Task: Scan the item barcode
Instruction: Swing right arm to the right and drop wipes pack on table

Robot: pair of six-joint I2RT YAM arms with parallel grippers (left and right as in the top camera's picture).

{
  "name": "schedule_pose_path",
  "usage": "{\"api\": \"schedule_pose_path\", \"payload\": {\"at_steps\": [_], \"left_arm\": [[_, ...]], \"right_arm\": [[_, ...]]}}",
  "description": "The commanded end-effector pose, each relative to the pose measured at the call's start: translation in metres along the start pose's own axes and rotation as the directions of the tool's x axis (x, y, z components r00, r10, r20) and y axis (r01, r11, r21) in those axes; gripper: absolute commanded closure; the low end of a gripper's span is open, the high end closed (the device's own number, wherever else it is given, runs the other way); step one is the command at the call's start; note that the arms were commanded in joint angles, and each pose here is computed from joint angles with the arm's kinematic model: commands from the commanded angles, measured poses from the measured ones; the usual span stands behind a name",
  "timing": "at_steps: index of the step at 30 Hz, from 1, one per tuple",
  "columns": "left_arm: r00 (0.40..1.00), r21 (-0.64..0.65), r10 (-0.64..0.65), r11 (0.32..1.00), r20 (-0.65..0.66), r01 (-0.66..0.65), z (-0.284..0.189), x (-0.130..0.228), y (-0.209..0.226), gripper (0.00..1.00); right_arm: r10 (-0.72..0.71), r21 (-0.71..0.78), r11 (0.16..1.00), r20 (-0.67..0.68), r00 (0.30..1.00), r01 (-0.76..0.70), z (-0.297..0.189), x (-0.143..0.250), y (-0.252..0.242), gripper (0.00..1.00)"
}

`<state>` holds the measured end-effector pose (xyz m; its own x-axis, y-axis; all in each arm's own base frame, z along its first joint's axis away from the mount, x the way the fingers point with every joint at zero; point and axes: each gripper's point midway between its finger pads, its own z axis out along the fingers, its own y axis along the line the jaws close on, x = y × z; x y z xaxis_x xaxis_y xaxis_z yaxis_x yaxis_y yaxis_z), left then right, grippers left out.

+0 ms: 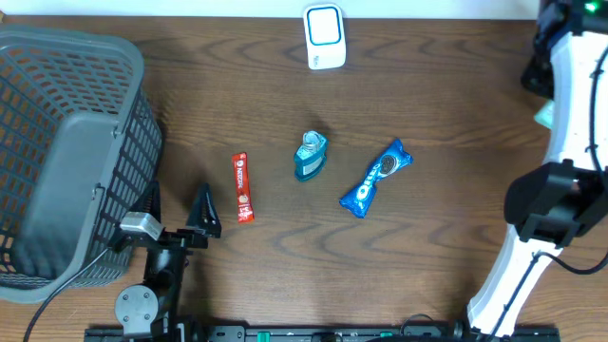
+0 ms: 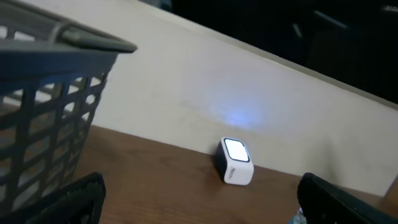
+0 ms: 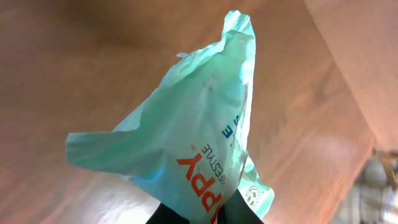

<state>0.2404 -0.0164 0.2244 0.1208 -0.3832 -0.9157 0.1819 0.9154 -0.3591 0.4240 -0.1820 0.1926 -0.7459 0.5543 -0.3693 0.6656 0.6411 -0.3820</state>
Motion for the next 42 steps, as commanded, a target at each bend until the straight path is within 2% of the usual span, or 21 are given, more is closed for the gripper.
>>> {"api": "schedule_pose_path", "payload": {"at_steps": [1, 4, 13, 18, 25, 26, 27, 28, 29, 30, 31, 35, 42], "left_arm": [[0.997, -0.029, -0.070, 0.997, 0.014, 0.070, 0.000, 0.002, 0.007, 0.02], [0.993, -0.043, -0.114, 0.993, -0.011, 0.114, 0.000, 0.010, 0.010, 0.02], [0.988, -0.081, -0.131, 0.989, -0.083, 0.124, -0.002, 0.028, 0.018, 0.02], [0.985, -0.095, -0.137, 0.987, -0.106, 0.128, -0.003, 0.035, 0.020, 0.02], [0.985, -0.095, -0.138, 0.987, -0.107, 0.128, -0.003, 0.035, 0.020, 0.02], [0.985, -0.095, -0.138, 0.987, -0.107, 0.128, -0.003, 0.035, 0.020, 0.02], [0.985, -0.095, -0.138, 0.987, -0.107, 0.128, -0.003, 0.035, 0.020, 0.02], [0.985, -0.095, -0.138, 0.987, -0.107, 0.128, -0.003, 0.035, 0.020, 0.02], [0.985, -0.095, -0.137, 0.987, -0.107, 0.128, -0.003, 0.035, 0.020, 0.02], [0.985, -0.095, -0.138, 0.987, -0.107, 0.128, -0.003, 0.035, 0.020, 0.02], [0.985, -0.095, -0.137, 0.987, -0.106, 0.128, -0.003, 0.035, 0.020, 0.02], [0.985, -0.094, -0.137, 0.987, -0.106, 0.128, -0.003, 0.035, 0.020, 0.02], [0.984, -0.089, -0.138, 0.988, -0.110, 0.128, -0.003, 0.035, 0.019, 0.02]], "right_arm": [[0.119, 0.088, 0.989, -0.039, 0.992, -0.115, 0.022, 0.004, -0.034, 0.99], [0.150, 0.158, 0.978, -0.083, 0.985, -0.136, 0.047, 0.014, -0.054, 0.99], [0.226, 0.247, 0.953, -0.191, 0.955, -0.176, 0.120, 0.046, -0.089, 0.99], [0.282, 0.283, 0.934, -0.211, 0.936, -0.218, 0.152, 0.060, -0.109, 0.99], [0.350, 0.307, 0.908, -0.183, 0.919, -0.285, 0.178, 0.055, -0.148, 0.97], [0.363, 0.298, 0.907, -0.189, 0.912, -0.299, 0.180, 0.056, -0.150, 0.92], [0.375, 0.285, 0.906, -0.195, 0.906, -0.313, 0.182, 0.056, -0.150, 0.78], [0.386, 0.274, 0.905, -0.200, 0.901, -0.327, 0.184, 0.056, -0.151, 0.49], [0.394, 0.265, 0.904, -0.205, 0.896, -0.336, 0.185, 0.056, -0.152, 0.30], [0.400, 0.255, 0.903, -0.209, 0.892, -0.346, 0.185, 0.055, -0.152, 0.18], [0.407, 0.236, 0.904, -0.215, 0.888, -0.357, 0.185, 0.054, -0.150, 0.01], [0.399, 0.133, 0.917, -0.239, 0.885, -0.377, 0.174, 0.041, -0.136, 0.01], [0.353, -0.114, 0.911, -0.286, 0.891, -0.397, 0.114, 0.011, -0.089, 0.01]]}}
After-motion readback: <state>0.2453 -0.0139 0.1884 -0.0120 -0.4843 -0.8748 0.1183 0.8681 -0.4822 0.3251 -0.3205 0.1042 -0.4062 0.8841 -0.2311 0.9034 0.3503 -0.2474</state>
